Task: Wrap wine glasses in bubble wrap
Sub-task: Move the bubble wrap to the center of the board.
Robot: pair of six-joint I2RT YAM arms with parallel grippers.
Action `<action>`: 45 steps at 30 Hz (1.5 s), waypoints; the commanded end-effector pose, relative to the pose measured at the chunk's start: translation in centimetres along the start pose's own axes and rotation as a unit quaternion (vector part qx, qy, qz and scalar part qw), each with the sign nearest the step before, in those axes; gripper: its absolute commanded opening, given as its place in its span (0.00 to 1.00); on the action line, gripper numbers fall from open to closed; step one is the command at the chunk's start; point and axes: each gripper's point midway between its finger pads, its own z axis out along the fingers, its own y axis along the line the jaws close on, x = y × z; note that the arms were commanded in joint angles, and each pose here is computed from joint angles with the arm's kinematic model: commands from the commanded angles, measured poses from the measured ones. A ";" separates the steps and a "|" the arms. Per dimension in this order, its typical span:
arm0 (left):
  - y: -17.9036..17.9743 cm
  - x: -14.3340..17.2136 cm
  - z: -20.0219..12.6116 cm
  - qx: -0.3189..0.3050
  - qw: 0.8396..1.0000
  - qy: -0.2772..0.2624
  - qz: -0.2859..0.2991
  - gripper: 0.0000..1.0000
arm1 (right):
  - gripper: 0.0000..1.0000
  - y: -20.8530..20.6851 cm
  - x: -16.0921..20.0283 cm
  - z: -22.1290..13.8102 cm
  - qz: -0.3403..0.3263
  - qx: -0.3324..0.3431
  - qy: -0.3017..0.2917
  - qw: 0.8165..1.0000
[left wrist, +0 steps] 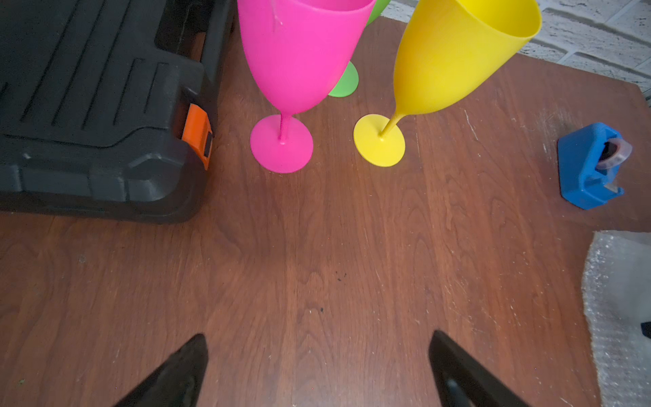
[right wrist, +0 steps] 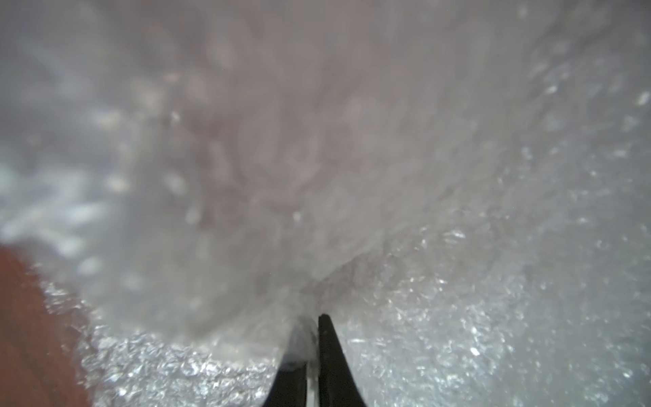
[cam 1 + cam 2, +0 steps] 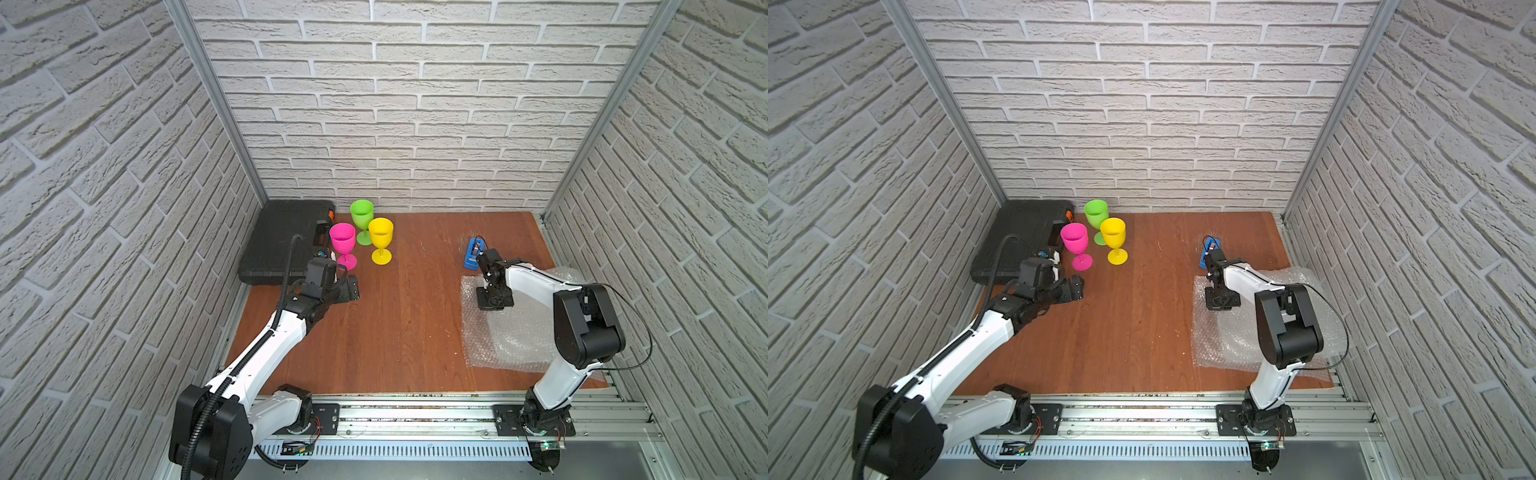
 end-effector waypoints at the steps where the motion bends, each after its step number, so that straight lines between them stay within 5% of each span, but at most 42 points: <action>1: -0.5 -1.3 -0.9 0.006 1.000 -0.018 0.003 0.97 | 0.02 -0.7 -0.8 -2.7 0.006 0.009 -0.034 0.999; 7: -0.3 -1.5 -1.5 0.001 1.000 -0.020 0.005 0.97 | 0.03 -1.7 -0.3 -6.9 0.013 0.015 -0.059 0.998; 12: 0.0 -1.8 -2.2 -0.011 1.000 -0.015 0.010 0.97 | 0.02 1.5 0.9 -12.1 -0.023 -0.026 -0.085 0.996; 24: 1.2 -1.3 -3.8 -0.040 0.999 0.013 -0.006 0.96 | 0.02 20.9 4.2 -19.1 0.049 -0.278 -0.121 0.952; 34: 5.2 2.3 -3.1 -0.079 0.992 0.082 -0.060 0.96 | 0.02 35.9 4.1 -18.8 0.070 -0.324 -0.127 0.935; 40: 6.1 3.0 -2.6 -0.080 0.989 0.100 -0.078 0.96 | 0.03 42.1 3.8 -19.0 0.074 -0.393 -0.123 0.908; 45: 5.9 4.4 -1.4 -0.069 0.986 0.130 -0.082 0.93 | 0.46 40.1 2.8 -21.3 0.018 -0.384 -0.170 0.907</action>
